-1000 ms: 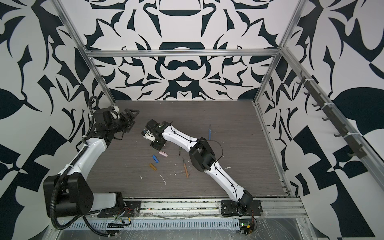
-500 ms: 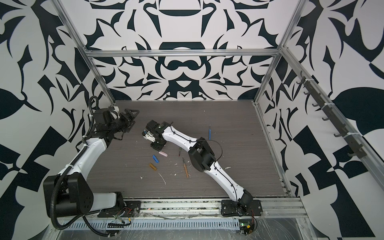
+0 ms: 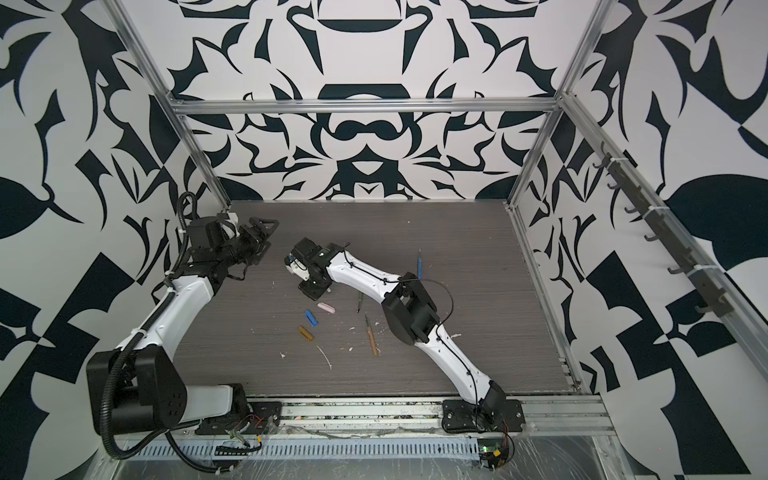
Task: Insert the pens into the pen caps
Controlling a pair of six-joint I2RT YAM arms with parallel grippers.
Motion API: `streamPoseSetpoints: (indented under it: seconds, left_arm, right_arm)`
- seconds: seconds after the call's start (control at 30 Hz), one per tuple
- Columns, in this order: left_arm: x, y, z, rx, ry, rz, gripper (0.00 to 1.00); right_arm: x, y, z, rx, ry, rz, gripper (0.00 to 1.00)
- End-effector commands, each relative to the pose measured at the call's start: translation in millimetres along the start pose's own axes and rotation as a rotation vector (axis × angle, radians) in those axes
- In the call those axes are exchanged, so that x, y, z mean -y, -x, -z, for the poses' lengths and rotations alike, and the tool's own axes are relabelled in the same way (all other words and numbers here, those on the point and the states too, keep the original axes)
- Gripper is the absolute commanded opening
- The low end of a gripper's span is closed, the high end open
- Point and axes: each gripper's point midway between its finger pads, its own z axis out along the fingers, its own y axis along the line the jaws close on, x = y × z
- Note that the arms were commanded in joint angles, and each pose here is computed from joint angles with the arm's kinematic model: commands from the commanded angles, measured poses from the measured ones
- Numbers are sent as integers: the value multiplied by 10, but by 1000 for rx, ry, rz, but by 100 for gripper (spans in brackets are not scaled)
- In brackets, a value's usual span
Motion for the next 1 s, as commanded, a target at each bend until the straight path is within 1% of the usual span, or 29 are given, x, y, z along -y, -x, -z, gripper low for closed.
streamPoseSetpoints:
  seconds: [0.0, 0.17, 0.23, 0.33, 0.47, 0.6, 0.7, 0.8, 0.9, 0.97]
  left_arm:
    - [51, 21, 16, 7, -26, -9, 89]
    - [70, 22, 19, 10, -34, -18, 89]
    - [76, 16, 17, 6, -37, -20, 89]
    - [42, -36, 6, 4, -15, -13, 89]
    - [164, -237, -82, -46, -33, -59, 88]
    - [228, -389, -148, -94, -44, -83, 88]
    - [239, -425, -170, -106, -47, -84, 88]
    - [260, -444, -173, -111, -52, -91, 88]
    - [266, -448, -164, -108, -52, -96, 88]
    - [274, -446, -161, -106, -52, -101, 88]
  right_arm:
    - [43, 243, 374, 97, -49, -7, 16]
    - [288, 153, 569, 122, -97, -78, 15]
    - [441, 57, 675, 131, -116, -128, 15]
    - [759, -198, 826, 142, -154, -251, 15]
    - [1227, -809, 956, 113, -239, -463, 15]
    - [1566, -1510, 963, 23, -322, -661, 15]
    - [1633, -1890, 892, -56, -350, -730, 15]
    - [1645, -2116, 799, -115, -362, -763, 16]
    - [1656, -2226, 725, -144, -363, -785, 16]
    - [1656, -2239, 713, -150, -364, -794, 20]
